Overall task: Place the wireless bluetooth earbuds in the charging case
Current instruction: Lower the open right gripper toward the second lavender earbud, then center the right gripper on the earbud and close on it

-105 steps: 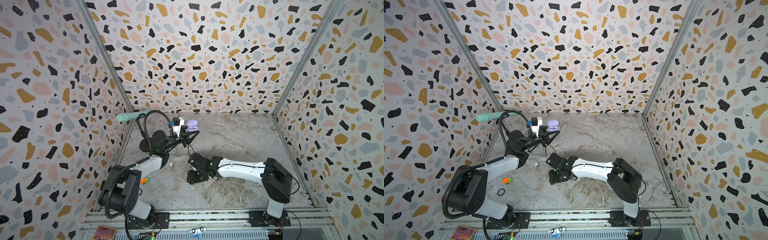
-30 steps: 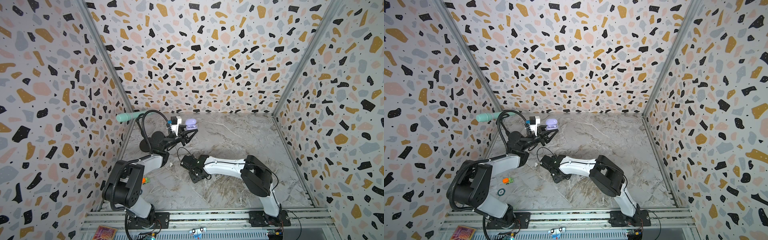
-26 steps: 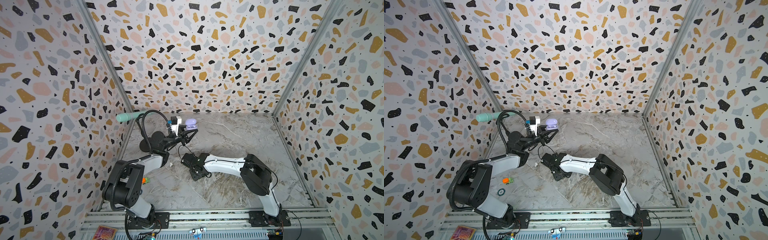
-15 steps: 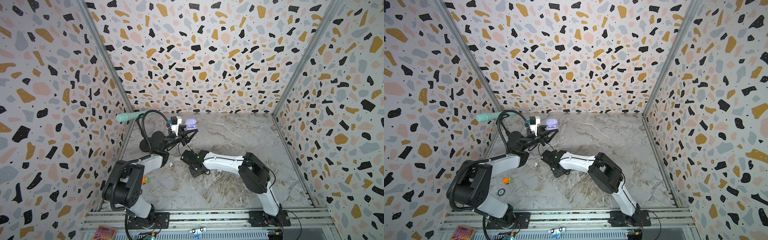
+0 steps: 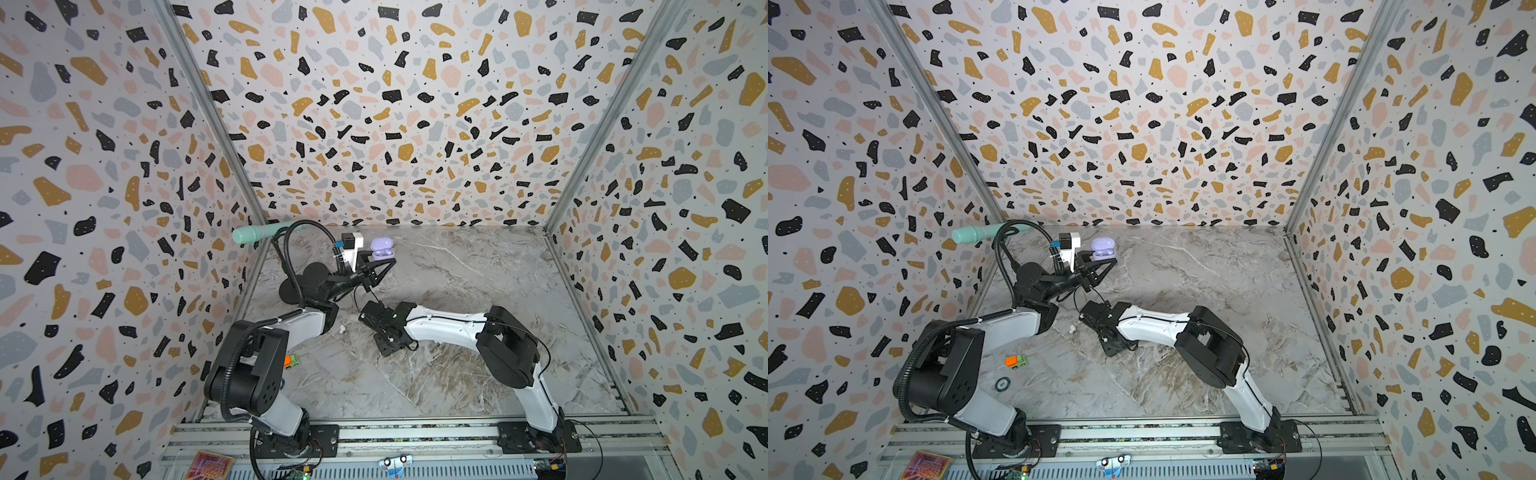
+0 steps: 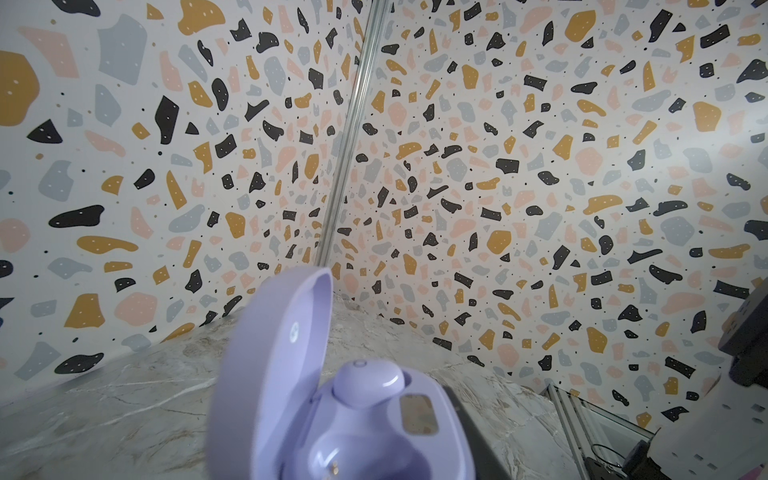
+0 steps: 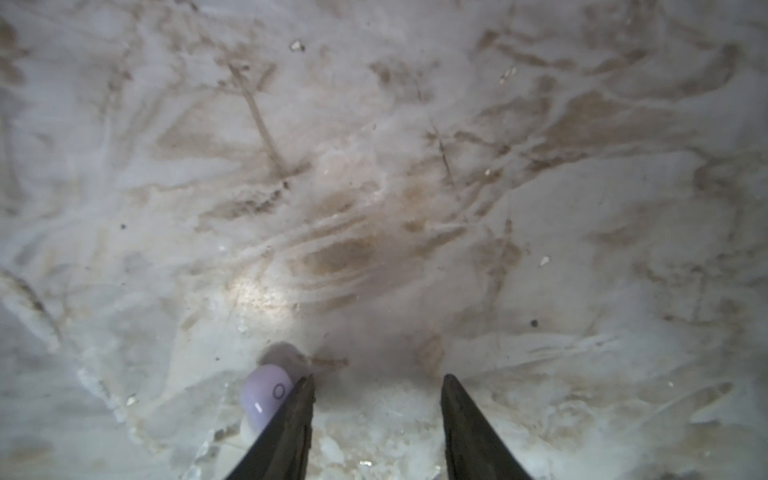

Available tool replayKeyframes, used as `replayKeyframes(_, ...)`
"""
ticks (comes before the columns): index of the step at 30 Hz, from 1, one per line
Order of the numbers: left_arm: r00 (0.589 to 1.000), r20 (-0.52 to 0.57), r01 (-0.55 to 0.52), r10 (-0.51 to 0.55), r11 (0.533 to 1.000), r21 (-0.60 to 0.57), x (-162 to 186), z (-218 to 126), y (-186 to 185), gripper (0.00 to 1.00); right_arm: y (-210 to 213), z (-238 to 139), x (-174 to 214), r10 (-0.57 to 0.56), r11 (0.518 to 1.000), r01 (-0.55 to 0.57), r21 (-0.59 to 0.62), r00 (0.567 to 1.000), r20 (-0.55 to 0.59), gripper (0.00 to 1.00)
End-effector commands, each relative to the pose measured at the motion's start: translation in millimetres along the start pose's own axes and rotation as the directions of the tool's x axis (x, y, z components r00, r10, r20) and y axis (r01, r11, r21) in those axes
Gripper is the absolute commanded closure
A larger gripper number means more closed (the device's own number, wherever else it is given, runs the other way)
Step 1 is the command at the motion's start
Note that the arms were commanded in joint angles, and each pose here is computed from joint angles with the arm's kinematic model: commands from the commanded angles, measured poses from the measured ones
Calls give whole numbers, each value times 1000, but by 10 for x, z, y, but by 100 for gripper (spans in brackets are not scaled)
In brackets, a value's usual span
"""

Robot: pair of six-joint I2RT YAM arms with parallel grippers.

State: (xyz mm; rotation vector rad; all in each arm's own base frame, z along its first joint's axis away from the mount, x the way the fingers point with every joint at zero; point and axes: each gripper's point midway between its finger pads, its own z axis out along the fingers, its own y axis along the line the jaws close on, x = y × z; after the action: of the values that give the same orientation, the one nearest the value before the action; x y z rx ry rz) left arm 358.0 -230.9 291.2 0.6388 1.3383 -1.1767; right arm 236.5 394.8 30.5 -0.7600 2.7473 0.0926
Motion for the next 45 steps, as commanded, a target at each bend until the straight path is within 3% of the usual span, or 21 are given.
replayKeyframes(1,997,33,-71,70,997,30,-152,7,-71,71,112,-250,-127,2,999,0,-48,999,48,49)
replayKeyframes(30,997,30,-74,74,997,22,-154,8,-56,70,563,-533,-235,11,980,5,-200,997,80,49)
replayKeyframes(45,993,96,-73,74,997,-15,-341,-137,90,71,787,-361,-173,18,972,-14,-233,1000,16,55)
